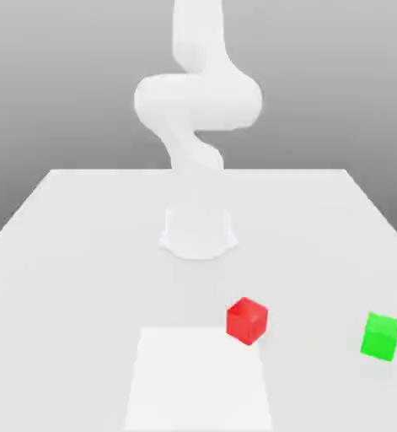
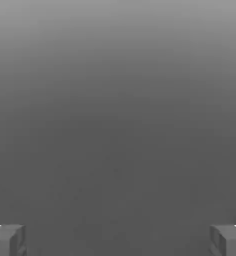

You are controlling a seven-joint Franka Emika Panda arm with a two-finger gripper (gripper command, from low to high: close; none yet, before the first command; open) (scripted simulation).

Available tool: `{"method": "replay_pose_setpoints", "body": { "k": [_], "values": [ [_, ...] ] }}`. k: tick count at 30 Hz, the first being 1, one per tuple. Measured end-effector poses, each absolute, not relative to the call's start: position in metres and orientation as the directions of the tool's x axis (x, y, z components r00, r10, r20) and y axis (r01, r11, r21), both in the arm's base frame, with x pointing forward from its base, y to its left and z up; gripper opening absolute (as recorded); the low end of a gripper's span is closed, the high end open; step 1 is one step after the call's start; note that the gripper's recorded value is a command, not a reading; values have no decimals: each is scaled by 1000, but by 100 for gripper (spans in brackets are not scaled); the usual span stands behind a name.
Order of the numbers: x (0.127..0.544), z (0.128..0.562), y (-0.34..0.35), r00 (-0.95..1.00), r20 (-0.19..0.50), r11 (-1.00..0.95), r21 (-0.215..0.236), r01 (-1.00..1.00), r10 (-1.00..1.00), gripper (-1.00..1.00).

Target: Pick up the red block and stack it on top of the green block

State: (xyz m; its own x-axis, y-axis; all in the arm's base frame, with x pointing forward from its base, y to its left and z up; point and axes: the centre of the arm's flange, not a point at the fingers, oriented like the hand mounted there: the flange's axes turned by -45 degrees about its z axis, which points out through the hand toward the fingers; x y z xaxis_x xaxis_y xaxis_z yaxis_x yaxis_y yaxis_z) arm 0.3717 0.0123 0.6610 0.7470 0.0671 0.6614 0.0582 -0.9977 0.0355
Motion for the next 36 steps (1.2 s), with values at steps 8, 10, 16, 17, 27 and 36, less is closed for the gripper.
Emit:
{"method": "replay_pose_setpoints", "body": {
  "k": [8, 10, 16, 17, 27, 36],
  "values": [
    [408, 461, 54, 836, 397, -925, 125, 359, 378, 0],
    [401, 411, 62, 830, 322, -890, 123, 439, 455, 0],
    [343, 258, 80, 728, 84, -732, 50, 679, 681, 0],
    [333, 233, 82, 703, 51, -705, 32, 709, 709, 0],
    [313, 147, 83, 659, -1, -659, 1, 752, 752, -100],
    [314, 180, 84, 659, -1, -659, 1, 753, 753, -100]
  ]
}}
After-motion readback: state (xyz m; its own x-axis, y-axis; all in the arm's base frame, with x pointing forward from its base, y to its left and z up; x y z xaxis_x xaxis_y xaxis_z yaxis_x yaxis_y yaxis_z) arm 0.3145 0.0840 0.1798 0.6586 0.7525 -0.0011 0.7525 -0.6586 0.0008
